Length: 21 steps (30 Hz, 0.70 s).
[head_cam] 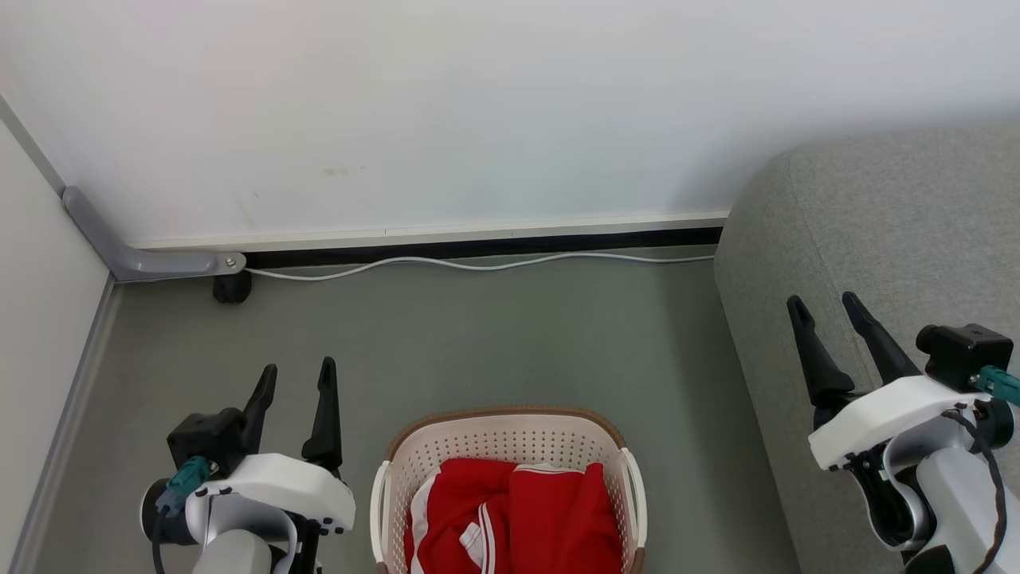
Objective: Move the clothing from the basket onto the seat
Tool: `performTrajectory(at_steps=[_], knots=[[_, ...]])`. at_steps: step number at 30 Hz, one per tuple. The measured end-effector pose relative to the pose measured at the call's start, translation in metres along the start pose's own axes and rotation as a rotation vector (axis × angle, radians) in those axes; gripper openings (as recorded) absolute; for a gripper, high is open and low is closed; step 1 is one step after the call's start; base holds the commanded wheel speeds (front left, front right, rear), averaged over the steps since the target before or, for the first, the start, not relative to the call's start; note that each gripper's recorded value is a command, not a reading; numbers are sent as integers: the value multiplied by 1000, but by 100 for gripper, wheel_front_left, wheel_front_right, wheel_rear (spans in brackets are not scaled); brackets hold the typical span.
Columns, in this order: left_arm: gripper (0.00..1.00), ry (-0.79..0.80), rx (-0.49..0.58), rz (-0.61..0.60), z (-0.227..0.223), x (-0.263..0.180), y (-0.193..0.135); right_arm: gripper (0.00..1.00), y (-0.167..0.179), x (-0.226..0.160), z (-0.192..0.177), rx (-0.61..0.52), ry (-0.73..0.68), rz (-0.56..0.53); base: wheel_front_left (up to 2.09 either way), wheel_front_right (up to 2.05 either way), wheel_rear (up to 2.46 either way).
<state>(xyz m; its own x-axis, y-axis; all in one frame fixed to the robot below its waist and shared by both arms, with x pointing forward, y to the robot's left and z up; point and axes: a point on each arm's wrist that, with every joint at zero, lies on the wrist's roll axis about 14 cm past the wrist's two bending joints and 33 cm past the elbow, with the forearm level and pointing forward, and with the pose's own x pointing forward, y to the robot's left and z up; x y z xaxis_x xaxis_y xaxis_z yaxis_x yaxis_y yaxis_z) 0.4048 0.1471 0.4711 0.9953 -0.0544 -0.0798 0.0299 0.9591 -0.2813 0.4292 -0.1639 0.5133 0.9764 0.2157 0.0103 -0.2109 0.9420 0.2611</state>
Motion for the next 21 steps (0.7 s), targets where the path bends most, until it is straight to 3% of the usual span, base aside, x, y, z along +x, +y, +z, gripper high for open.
performTrajectory(at_steps=[14,21], knots=[[100,-40,140,-6,7,3,-1,100,-4,2,8,-159,-21,16,0,0,0],[100,-36,148,0,6,3,1,100,-8,3,8,-173,-21,7,0,0,0]])
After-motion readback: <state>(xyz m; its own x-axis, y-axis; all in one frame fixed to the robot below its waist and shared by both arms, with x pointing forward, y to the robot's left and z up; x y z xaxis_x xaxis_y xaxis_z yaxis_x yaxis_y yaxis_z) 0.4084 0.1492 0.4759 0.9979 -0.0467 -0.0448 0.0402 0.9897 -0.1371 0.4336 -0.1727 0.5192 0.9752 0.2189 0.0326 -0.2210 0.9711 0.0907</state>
